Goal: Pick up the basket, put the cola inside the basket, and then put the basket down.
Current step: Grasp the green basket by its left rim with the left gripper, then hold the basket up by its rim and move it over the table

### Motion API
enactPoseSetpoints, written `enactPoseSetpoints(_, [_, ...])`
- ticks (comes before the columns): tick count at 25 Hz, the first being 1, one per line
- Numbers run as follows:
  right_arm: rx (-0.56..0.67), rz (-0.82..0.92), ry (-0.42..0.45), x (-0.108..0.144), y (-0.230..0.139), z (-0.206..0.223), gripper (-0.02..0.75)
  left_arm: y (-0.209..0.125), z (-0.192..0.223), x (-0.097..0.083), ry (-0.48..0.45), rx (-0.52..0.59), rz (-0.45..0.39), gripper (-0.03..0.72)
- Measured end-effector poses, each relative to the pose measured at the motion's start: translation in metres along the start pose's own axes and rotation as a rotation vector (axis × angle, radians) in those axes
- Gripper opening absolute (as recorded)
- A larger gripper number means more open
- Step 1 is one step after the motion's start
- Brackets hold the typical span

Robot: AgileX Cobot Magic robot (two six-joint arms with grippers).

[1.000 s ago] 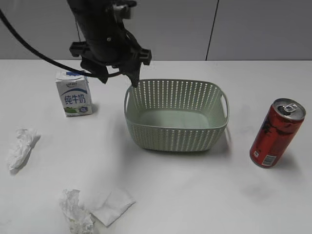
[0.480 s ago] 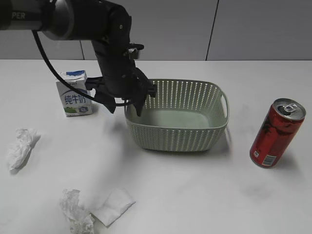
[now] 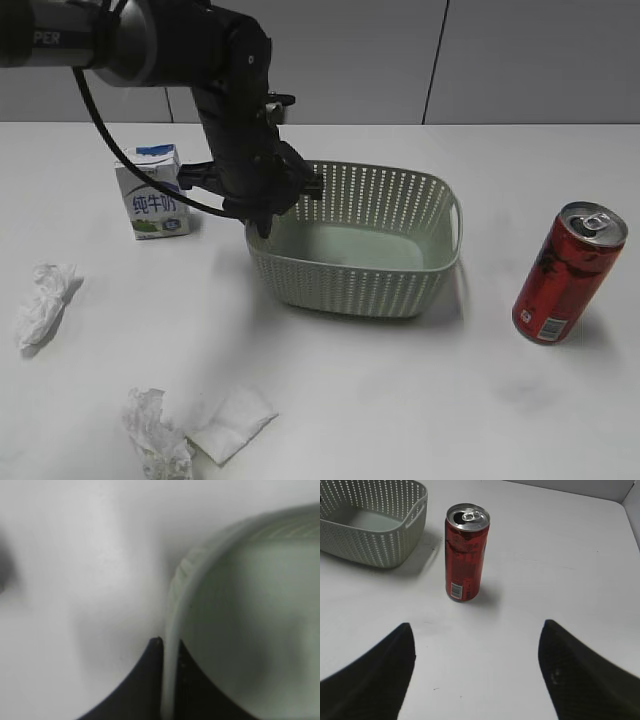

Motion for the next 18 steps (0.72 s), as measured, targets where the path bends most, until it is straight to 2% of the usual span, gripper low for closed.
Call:
enactPoseSetpoints(4, [0.0, 0.0, 0.0, 0.0, 0.0, 0.0, 0.584, -0.003, -0.028, 0.001, 0.001, -0.012, 0.008, -0.001])
enactPoseSetpoints(9, [-0.007, 0.0, 0.0, 0.0, 0.001, -0.001, 0.584, -0.014, -0.092, 0.003, -0.019, -0.057, 0.01, -0.002])
enactPoseSetpoints(12, [-0.097, 0.005, -0.002, 0.0, 0.015, -0.008, 0.584, -0.023, -0.117, 0.001, -0.057, -0.069, 0.001, -0.003])
enactPoseSetpoints(15, [-0.159, 0.013, -0.006, -0.001, 0.033, -0.017, 0.584, -0.033, -0.124, -0.001, -0.098, -0.057, -0.013, -0.003])
enactPoseSetpoints(18, [-0.126, 0.021, -0.002, -0.003, 0.054, -0.016, 0.584, -0.048, -0.109, 0.0, -0.095, -0.019, -0.014, -0.003])
Point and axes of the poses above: a point on each arm's last joint axis where the gripper is mounted, z pointing out along that axis toward the gripper, x along the wrist's bending axis when the last joint is at zero, y = z × x, the point moved 2 cm from there along z, pointing out along that axis toward the gripper, and after that the axes turned 2 degrees about z, right-handed, at the moved point
